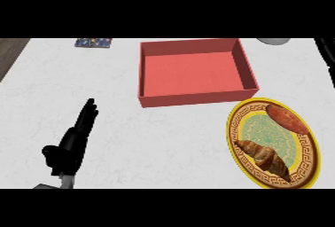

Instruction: Pick the sweet potato from the plate and place it in the cardboard box

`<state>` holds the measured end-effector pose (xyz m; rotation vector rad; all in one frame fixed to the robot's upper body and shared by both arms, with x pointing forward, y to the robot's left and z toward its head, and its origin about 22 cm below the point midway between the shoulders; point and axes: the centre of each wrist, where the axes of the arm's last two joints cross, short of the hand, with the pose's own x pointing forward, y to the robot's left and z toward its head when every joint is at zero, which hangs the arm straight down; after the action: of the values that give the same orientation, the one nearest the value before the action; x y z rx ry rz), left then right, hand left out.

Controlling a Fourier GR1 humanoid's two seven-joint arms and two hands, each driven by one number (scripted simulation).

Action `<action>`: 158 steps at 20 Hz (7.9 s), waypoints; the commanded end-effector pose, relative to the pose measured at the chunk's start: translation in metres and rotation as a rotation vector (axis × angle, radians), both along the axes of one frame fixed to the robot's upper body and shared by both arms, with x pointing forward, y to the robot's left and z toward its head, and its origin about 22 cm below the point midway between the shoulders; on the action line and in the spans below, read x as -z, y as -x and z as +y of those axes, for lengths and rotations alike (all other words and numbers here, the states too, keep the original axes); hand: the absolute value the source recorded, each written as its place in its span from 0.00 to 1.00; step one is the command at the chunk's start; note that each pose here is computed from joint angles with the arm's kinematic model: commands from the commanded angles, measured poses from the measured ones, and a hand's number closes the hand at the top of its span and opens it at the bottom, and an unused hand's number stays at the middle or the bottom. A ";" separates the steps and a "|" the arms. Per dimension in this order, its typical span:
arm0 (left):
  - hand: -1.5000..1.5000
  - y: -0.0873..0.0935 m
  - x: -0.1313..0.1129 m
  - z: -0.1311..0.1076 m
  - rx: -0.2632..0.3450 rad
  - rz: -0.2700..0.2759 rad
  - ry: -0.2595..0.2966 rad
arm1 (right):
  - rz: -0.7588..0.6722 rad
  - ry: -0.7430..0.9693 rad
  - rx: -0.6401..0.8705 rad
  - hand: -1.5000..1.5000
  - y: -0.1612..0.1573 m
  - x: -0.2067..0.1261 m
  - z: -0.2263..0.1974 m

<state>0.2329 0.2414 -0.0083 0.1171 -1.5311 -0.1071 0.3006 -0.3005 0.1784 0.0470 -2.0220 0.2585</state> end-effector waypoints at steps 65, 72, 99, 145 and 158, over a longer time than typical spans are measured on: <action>0.50 -0.037 -0.030 0.128 -0.287 0.090 -0.427 | -0.348 1.793 -1.346 0.00 -0.087 0.063 -0.006; 0.50 -0.023 -0.030 0.123 -0.267 0.088 -0.427 | -0.370 1.943 -1.315 0.00 -0.062 0.102 -0.031; 0.50 -0.011 -0.011 0.139 -0.372 0.172 -0.424 | 0.097 1.562 -0.123 1.00 -0.056 0.146 -0.077; 0.50 -0.056 -0.046 0.102 -0.221 0.051 -0.415 | 0.419 0.720 0.884 1.00 -0.164 -0.007 0.193; 0.50 -0.054 -0.042 0.099 -0.218 0.053 -0.409 | 0.507 0.509 0.887 0.00 -0.171 0.039 0.161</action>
<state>0.2816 0.3416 0.0269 0.6081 -1.4178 -0.2547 0.4713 -0.1365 0.1474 -1.0094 -1.2242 0.1699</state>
